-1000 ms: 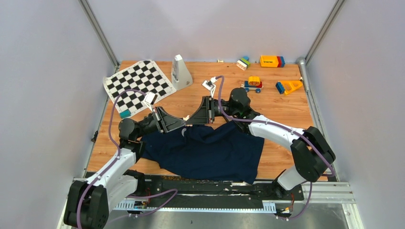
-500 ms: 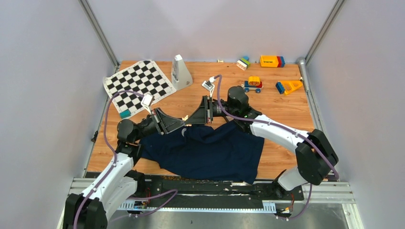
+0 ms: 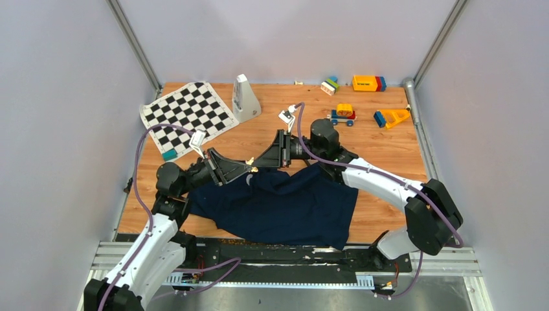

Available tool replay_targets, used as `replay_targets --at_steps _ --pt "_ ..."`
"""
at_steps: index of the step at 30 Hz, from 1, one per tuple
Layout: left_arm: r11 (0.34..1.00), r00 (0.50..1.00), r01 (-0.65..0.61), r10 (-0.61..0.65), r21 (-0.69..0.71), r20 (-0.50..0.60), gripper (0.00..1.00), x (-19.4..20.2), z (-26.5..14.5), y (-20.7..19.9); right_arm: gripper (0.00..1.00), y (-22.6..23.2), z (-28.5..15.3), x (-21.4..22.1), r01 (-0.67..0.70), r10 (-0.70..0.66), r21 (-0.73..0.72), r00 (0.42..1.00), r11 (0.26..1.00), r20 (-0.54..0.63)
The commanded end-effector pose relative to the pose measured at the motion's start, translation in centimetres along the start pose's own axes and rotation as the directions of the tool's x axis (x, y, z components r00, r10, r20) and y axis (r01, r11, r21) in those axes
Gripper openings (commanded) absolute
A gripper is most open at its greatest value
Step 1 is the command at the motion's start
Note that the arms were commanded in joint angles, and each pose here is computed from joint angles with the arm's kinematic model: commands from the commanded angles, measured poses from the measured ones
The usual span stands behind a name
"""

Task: Remove the brooch from the garment
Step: Close the brooch, then move the clothes to the center of the board.

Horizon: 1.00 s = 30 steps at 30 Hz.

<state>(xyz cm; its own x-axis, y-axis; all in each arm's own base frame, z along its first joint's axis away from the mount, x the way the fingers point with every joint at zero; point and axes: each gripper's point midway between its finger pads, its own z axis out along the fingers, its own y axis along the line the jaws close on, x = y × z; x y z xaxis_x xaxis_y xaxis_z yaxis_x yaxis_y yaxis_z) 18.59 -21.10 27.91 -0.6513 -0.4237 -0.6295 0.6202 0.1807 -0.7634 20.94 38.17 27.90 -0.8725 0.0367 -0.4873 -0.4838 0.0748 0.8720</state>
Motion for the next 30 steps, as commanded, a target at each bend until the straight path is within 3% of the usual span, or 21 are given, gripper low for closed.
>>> replay_targets --at_steps 1,6,10,14,21,25,30 --pt "0.989 0.993 -0.121 0.121 0.079 0.010 0.00 -1.1 0.0 -3.0 0.36 -0.9 -0.8 -1.6 0.015 -0.019 0.049 0.996 0.999 0.092" --pt "0.992 0.994 -0.111 0.111 0.062 -0.003 0.00 -0.9 0.1 -2.4 0.68 0.5 -1.2 -1.0 0.086 -0.084 -0.016 0.994 0.996 0.066" --pt "0.994 0.995 -0.099 0.100 0.041 -0.014 0.00 -0.6 0.2 -1.7 0.79 1.8 -2.0 -0.8 0.159 -0.156 -0.039 0.984 0.986 0.083" --pt "0.996 0.996 -0.090 0.091 0.018 -0.027 0.00 -0.4 0.2 -1.0 0.80 1.5 -2.8 -1.0 0.180 -0.181 0.013 0.979 0.984 0.094" --pt "0.985 0.988 -0.116 0.101 -0.130 -0.120 0.00 1.8 0.7 1.9 0.76 -4.3 -6.2 -1.9 0.114 -0.171 0.349 0.976 0.930 0.138" --pt "0.977 0.977 -0.129 0.095 -0.171 -0.192 0.00 4.0 1.6 3.5 0.75 -8.5 -10.7 -2.1 0.026 -0.174 0.547 0.960 0.837 0.221" --pt "0.960 0.958 -0.095 0.017 -0.262 -0.286 0.00 7.5 2.9 8.0 0.75 -14.3 -17.2 -2.0 -0.125 -0.191 0.764 0.931 0.633 0.310"
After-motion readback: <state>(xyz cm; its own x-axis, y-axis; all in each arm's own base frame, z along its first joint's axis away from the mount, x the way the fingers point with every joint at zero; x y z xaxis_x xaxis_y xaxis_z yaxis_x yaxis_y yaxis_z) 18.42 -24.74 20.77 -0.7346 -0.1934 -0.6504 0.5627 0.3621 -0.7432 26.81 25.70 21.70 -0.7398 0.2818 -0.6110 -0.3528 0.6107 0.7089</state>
